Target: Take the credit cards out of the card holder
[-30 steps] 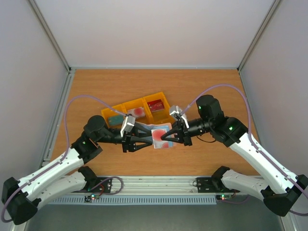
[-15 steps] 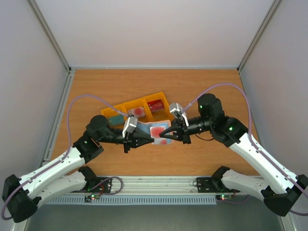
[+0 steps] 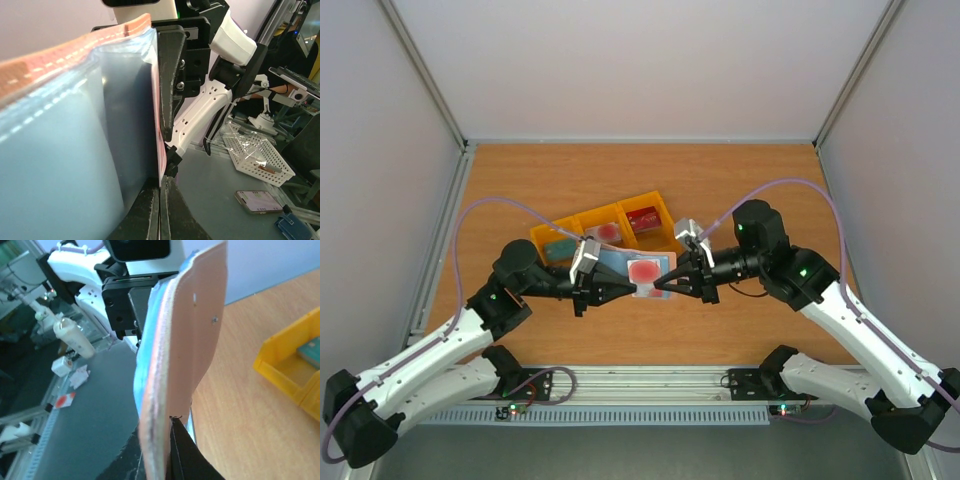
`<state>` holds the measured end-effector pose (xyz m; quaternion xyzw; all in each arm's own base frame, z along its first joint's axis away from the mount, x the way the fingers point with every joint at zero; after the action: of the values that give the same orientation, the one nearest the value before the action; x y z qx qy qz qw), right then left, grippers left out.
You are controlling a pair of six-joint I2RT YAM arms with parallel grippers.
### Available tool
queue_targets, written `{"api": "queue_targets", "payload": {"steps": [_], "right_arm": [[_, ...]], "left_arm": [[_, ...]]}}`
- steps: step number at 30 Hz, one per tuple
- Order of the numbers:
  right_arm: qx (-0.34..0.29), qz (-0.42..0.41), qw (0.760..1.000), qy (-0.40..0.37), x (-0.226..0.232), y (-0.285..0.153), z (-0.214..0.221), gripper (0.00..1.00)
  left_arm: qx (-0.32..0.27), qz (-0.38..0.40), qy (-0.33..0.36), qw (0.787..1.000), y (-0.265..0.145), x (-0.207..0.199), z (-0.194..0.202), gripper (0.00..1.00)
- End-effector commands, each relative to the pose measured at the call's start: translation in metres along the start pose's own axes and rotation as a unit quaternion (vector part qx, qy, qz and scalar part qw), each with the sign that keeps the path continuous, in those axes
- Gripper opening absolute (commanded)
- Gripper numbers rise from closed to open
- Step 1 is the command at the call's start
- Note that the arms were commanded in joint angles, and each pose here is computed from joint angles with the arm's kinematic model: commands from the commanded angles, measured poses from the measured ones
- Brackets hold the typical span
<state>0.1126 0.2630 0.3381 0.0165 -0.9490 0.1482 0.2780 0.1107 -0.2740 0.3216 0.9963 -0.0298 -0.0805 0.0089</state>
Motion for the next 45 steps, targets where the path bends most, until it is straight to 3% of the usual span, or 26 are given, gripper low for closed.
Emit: {"api": "queue_targets", "payload": {"steps": [1, 3, 8, 11, 14, 19, 22, 25, 28, 32, 38, 45], "right_arm": [[-0.002, 0.008, 1.000, 0.001, 0.003, -0.004, 0.002, 0.03], [-0.002, 0.021, 1.000, 0.002, 0.000, -0.006, 0.003, 0.03], [-0.005, 0.032, 0.999, 0.004, -0.002, -0.009, 0.004, 0.14], [0.006, 0.010, 1.000, 0.015, 0.001, -0.005, 0.001, 0.12], [0.013, 0.004, 1.000, 0.019, 0.000, -0.003, -0.001, 0.02], [0.005, -0.009, 1.000, 0.005, 0.007, -0.004, -0.008, 0.01], [0.009, -0.003, 1.000, 0.003, 0.006, -0.005, -0.004, 0.01], [0.013, -0.006, 1.000, 0.006, 0.007, -0.005, -0.003, 0.01], [0.011, -0.005, 1.000, 0.005, 0.007, -0.006, -0.004, 0.01], [0.009, 0.001, 1.000, 0.002, 0.007, -0.007, -0.003, 0.01], [0.011, 0.010, 1.000, 0.000, 0.006, -0.009, 0.002, 0.01], [0.012, 0.010, 1.000, -0.001, 0.008, -0.010, 0.001, 0.01]], "left_arm": [[-0.021, 0.002, 0.019, 1.000, -0.005, -0.004, -0.013, 0.00], [-0.021, 0.003, 0.019, 1.000, -0.006, -0.004, -0.013, 0.00], [-0.022, 0.010, 0.022, 0.999, -0.011, -0.007, -0.011, 0.00], [-0.020, 0.011, 0.021, 1.000, -0.011, -0.008, -0.009, 0.00], [-0.020, 0.017, 0.026, 0.999, -0.011, -0.010, -0.011, 0.00], [-0.022, 0.010, 0.021, 0.999, -0.011, -0.007, -0.009, 0.00], [-0.026, 0.004, 0.014, 1.000, -0.012, -0.006, -0.010, 0.14], [-0.038, 0.005, 0.022, 0.999, -0.012, -0.007, -0.016, 0.19], [-0.044, 0.010, 0.025, 0.999, -0.010, -0.007, -0.020, 0.16], [-0.043, 0.008, 0.013, 0.999, -0.010, -0.007, -0.021, 0.00], [-0.045, -0.003, -0.004, 0.999, -0.013, -0.004, -0.019, 0.13], [-0.045, 0.000, -0.001, 0.999, -0.015, -0.005, -0.022, 0.11]]}}
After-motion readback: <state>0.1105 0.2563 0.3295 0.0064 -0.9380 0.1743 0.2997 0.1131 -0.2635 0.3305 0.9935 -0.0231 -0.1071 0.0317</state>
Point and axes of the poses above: each gripper's point midway between its finger pads, its own y axis out along the fingers, its own x axis along the line the jaws close on, z = x × y, the point moved 1 cm from there along -y, back along the fingers, and after that the axes turned 10 degrees about y, right-handed, at the moved point
